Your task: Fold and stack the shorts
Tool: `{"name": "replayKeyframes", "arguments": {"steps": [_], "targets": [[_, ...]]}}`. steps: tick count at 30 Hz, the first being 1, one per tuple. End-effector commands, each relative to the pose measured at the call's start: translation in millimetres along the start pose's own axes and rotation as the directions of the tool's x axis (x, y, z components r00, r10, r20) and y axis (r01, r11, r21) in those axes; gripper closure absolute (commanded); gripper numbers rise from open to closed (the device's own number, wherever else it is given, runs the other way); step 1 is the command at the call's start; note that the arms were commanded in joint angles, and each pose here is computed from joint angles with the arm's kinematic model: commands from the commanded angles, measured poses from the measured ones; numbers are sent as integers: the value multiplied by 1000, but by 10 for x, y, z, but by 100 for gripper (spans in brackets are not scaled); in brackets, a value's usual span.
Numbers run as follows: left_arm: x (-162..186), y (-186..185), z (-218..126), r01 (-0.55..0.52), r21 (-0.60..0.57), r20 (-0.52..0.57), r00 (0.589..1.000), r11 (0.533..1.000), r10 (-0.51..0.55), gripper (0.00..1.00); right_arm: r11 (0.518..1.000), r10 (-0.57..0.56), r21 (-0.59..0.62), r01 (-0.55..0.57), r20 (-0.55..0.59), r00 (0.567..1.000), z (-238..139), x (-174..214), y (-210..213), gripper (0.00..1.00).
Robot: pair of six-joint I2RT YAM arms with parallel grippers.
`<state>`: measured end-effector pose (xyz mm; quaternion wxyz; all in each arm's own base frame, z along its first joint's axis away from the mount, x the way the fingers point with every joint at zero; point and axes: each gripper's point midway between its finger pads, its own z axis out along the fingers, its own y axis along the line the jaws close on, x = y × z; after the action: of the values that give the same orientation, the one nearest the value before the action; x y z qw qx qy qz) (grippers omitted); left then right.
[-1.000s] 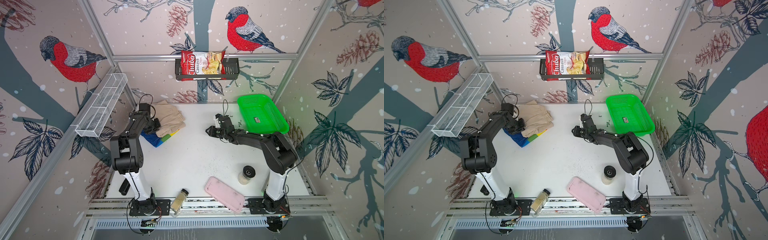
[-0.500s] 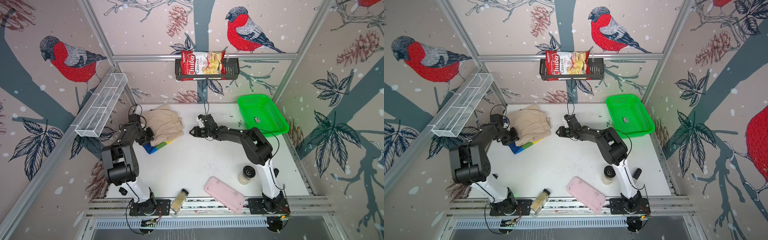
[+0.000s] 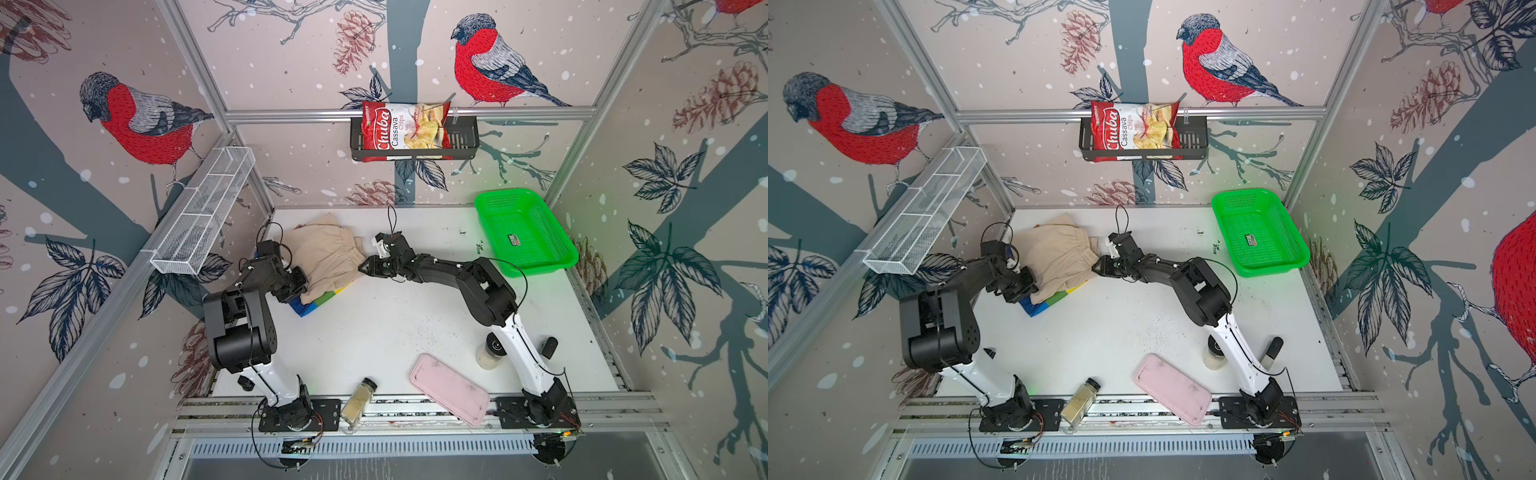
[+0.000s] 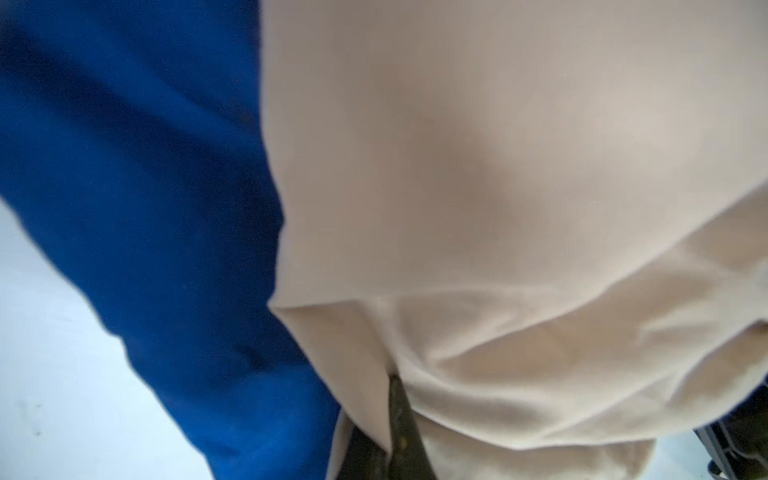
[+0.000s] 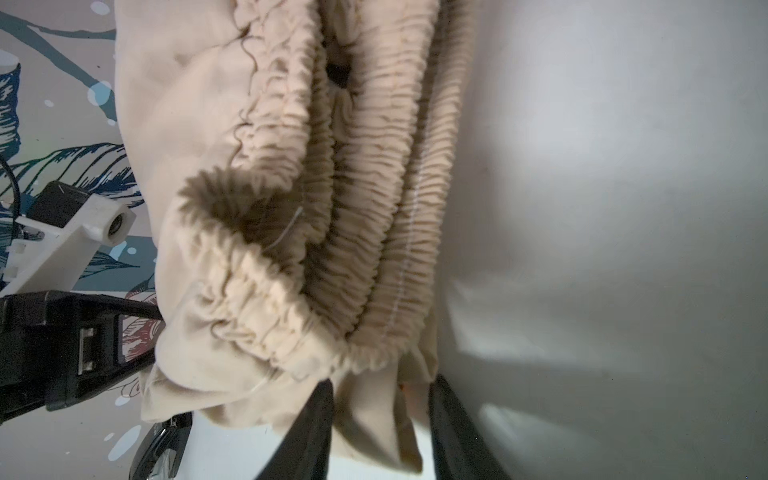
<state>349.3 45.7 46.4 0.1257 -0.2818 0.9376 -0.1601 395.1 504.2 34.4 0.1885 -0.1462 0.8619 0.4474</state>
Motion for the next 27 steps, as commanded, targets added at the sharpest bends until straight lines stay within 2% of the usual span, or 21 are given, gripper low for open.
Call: {"name": "replayKeyframes", "arguments": {"steps": [1,2,3,11,13,17,19,22,27], "targets": [[-6,46,-4,4,-9,8,1000,1000,-4,100,1000,21,0,-21,-22,1000,42,58,16,90],[-2,70,-3,9,-12,9,1000,1000,-8,100,1000,17,18,-17,-9,1000,28,21,-14,97],[-1,102,-4,18,-13,13,1000,1000,-18,100,999,17,37,-17,8,1000,0,-34,-55,98],[103,405,24,96,-20,3,995,995,-96,100,989,67,119,-82,127,990,-295,-563,-543,99],[102,400,18,95,-18,3,995,995,-95,100,992,51,108,-63,117,992,-266,-548,-473,94],[85,382,-5,91,-13,9,996,996,-91,100,995,-4,96,-4,83,997,-123,-415,-234,71],[93,362,-16,86,-2,9,996,996,-86,100,996,-17,93,10,69,998,-82,-365,-146,64],[111,304,-33,80,29,9,997,996,-81,100,992,-30,122,20,79,996,-154,-388,-105,60],[140,209,-50,65,59,2,998,996,-66,100,980,-87,193,56,157,984,-540,-571,34,53]]}}
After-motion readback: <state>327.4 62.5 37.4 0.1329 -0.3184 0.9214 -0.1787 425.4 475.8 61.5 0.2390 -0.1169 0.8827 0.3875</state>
